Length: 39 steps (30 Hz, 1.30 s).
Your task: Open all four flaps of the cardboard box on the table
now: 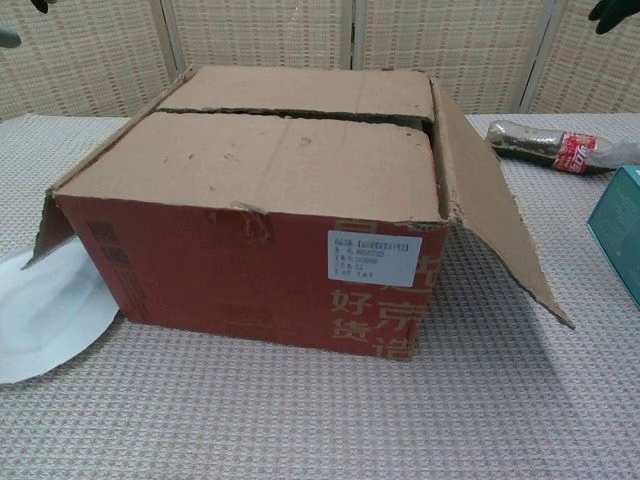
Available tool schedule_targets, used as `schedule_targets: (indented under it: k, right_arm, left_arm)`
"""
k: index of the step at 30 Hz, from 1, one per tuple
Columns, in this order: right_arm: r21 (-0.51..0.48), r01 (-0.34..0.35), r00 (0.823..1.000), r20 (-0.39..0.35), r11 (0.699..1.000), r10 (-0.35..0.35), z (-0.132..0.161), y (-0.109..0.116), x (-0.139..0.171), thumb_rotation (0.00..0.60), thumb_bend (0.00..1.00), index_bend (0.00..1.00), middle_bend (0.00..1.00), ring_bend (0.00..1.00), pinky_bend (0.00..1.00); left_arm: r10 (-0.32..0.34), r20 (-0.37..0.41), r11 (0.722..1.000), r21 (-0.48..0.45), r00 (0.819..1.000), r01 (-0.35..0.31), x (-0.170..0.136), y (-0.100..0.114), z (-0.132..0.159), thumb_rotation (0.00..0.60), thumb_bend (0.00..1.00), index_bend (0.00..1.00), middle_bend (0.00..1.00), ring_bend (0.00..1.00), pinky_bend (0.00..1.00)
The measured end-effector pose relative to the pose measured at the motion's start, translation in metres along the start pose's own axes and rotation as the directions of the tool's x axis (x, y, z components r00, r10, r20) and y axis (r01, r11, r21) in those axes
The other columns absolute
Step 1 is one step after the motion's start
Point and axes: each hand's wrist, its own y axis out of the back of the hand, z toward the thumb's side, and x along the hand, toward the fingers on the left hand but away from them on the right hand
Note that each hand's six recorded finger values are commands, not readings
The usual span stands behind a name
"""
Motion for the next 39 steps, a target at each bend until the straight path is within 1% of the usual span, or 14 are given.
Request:
schedule_targets:
  k: [5,10,15,19,25,31,35,39]
  right_arm:
    - [-0.012,0.000,1.000,-0.031,1.000,0.000,0.013,-0.007,-0.046,0.600,0.12,0.17,0.12,0.12,0.00]
    - [-0.002,-0.002,0.998,-0.060,1.000,0.001,0.030,-0.014,-0.089,0.600,0.12,0.17,0.12,0.12,0.00]
    - [0.011,0.007,0.998,-0.070,1.000,-0.006,0.042,-0.018,-0.119,0.600,0.12,0.17,0.11,0.12,0.00]
    - [0.031,0.007,0.998,-0.067,0.999,-0.005,0.048,-0.025,-0.141,0.600,0.12,0.16,0.11,0.12,0.00]
    - [0.041,0.002,0.998,-0.055,0.999,0.000,0.052,-0.038,-0.168,0.600,0.12,0.16,0.11,0.12,0.00]
    - [0.052,-0.004,0.998,-0.055,0.999,0.007,0.057,-0.053,-0.188,0.600,0.12,0.14,0.11,0.12,0.00]
    - [0.053,-0.006,0.998,-0.062,0.999,0.009,0.062,-0.060,-0.195,0.600,0.12,0.14,0.11,0.12,0.00]
    - [0.066,0.010,0.998,-0.068,0.998,-0.005,0.063,-0.063,-0.200,0.600,0.11,0.14,0.11,0.12,0.00]
  left_arm:
    - [-0.019,0.034,1.000,0.006,0.999,0.019,-0.003,-0.010,0.011,0.455,0.22,0.36,0.37,0.28,0.00]
    - [-0.034,0.067,0.999,0.019,0.997,0.032,-0.009,-0.017,0.022,0.453,0.22,0.36,0.37,0.28,0.00]
    - [-0.032,0.097,0.999,0.032,0.995,0.029,-0.016,-0.019,0.032,0.456,0.22,0.36,0.37,0.29,0.00]
    - [-0.034,0.114,0.999,0.040,0.993,0.029,-0.019,-0.022,0.037,0.453,0.22,0.36,0.37,0.29,0.00]
    - [-0.035,0.109,0.999,0.034,0.993,0.032,-0.018,-0.024,0.036,0.455,0.22,0.36,0.37,0.29,0.00]
    - [-0.040,0.101,0.999,0.032,0.994,0.037,-0.018,-0.026,0.033,0.457,0.22,0.36,0.37,0.29,0.00]
    - [-0.044,0.101,0.999,0.034,0.994,0.040,-0.017,-0.027,0.033,0.452,0.22,0.36,0.37,0.29,0.00]
    - [-0.047,0.101,0.999,0.031,0.994,0.044,-0.015,-0.028,0.033,0.453,0.22,0.36,0.37,0.29,0.00]
